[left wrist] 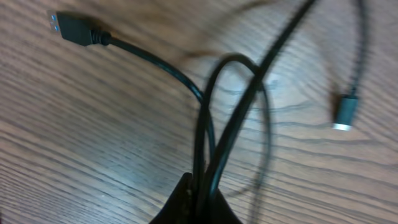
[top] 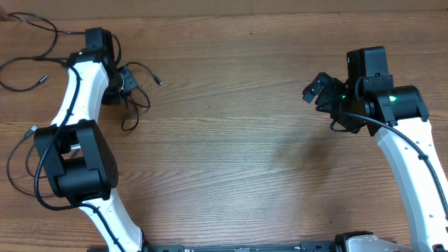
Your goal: Untangle cables
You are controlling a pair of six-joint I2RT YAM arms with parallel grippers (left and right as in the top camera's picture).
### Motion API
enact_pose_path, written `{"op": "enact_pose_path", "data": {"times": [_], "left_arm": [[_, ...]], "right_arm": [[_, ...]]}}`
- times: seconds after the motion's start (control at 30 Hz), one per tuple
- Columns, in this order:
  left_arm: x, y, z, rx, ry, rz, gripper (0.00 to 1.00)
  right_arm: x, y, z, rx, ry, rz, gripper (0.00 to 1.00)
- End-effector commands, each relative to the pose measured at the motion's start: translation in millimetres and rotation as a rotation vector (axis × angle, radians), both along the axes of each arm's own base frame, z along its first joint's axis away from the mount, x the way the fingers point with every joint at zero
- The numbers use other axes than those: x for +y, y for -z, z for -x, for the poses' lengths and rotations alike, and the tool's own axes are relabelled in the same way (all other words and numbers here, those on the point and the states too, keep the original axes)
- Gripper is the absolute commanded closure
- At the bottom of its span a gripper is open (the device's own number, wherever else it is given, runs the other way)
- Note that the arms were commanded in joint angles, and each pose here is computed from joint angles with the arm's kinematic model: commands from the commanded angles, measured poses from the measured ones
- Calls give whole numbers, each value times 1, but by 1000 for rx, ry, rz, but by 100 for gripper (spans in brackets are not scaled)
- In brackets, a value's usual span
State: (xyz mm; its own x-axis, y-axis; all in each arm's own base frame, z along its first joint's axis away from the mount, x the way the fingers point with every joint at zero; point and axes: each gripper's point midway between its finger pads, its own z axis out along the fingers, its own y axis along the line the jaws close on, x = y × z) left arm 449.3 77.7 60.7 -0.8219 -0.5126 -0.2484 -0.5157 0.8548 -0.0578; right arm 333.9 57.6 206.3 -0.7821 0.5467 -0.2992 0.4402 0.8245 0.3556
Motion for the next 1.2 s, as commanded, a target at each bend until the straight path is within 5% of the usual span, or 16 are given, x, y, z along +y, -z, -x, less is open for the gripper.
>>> {"op": "enact_pose_path", "data": {"times": [0.0, 0.07, 0.1, 0.13, 0.37, 0.63, 0.9, 1.17], "left_arm": [[20, -4, 2, -4, -51, -52, 80], [31, -19, -1, -16, -71, -82, 46], [35, -30, -2, -22, -78, -90, 17], [37, -42, -5, -31, -83, -92, 0], [42, -139, -12, -118, -94, -106, 1], [19, -250, 18, -296, -62, -53, 1], [-7, -349, 89, -533, -21, -42, 0], [-16, -386, 187, -617, -60, -115, 0]], "right_arm": [[-2, 0, -2, -6, -1, 12, 0], [-2, 0, -2, -6, -1, 12, 0], [-2, 0, -2, -6, -1, 12, 0], [-2, 0, -2, -6, -1, 12, 0], [-2, 0, -2, -6, -1, 12, 0], [-2, 0, -2, -6, -1, 12, 0], [-2, 0, -2, -6, -1, 12, 0], [-2, 0, -2, -6, -1, 12, 0]]}}
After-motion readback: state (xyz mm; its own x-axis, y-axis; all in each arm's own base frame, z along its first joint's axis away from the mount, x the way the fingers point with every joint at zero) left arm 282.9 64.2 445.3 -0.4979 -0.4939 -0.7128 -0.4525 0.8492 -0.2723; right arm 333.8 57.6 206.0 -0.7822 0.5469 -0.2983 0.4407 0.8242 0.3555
